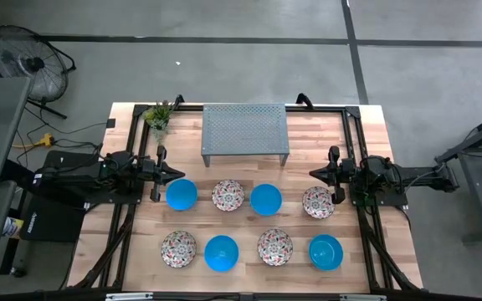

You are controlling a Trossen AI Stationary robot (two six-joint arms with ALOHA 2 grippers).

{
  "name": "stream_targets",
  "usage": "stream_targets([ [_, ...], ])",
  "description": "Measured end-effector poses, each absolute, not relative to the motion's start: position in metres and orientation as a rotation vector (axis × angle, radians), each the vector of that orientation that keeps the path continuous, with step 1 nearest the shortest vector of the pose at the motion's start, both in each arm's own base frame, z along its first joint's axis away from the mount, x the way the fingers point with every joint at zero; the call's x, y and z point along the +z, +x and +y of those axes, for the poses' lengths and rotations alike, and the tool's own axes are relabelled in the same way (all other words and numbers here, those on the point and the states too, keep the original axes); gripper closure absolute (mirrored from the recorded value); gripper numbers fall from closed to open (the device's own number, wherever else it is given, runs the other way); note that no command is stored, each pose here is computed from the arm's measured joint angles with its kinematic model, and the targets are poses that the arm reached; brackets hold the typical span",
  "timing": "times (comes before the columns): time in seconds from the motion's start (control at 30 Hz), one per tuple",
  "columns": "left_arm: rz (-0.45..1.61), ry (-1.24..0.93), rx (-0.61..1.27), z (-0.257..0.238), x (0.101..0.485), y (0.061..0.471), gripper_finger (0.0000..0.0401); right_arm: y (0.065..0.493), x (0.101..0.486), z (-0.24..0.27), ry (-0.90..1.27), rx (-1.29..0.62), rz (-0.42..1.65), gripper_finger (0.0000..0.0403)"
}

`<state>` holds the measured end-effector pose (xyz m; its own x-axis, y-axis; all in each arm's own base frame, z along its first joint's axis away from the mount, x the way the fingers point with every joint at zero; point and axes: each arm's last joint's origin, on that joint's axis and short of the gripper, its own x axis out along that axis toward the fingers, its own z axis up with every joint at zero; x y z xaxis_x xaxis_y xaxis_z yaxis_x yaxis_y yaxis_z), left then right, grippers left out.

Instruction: Pick & Place Mini bowls

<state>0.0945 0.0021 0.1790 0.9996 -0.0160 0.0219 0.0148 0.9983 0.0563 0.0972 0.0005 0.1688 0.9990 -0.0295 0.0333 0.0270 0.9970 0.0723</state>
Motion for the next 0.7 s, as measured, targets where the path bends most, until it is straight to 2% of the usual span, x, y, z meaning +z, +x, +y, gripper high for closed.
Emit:
stream_targets([
  [0.7,-0.023,0.056,-0.016,0.0021,0.1791,0.0945,0.0400,0.0974,0.1696,0.0005,0.011,-0.031,-0.030,0.0402],
])
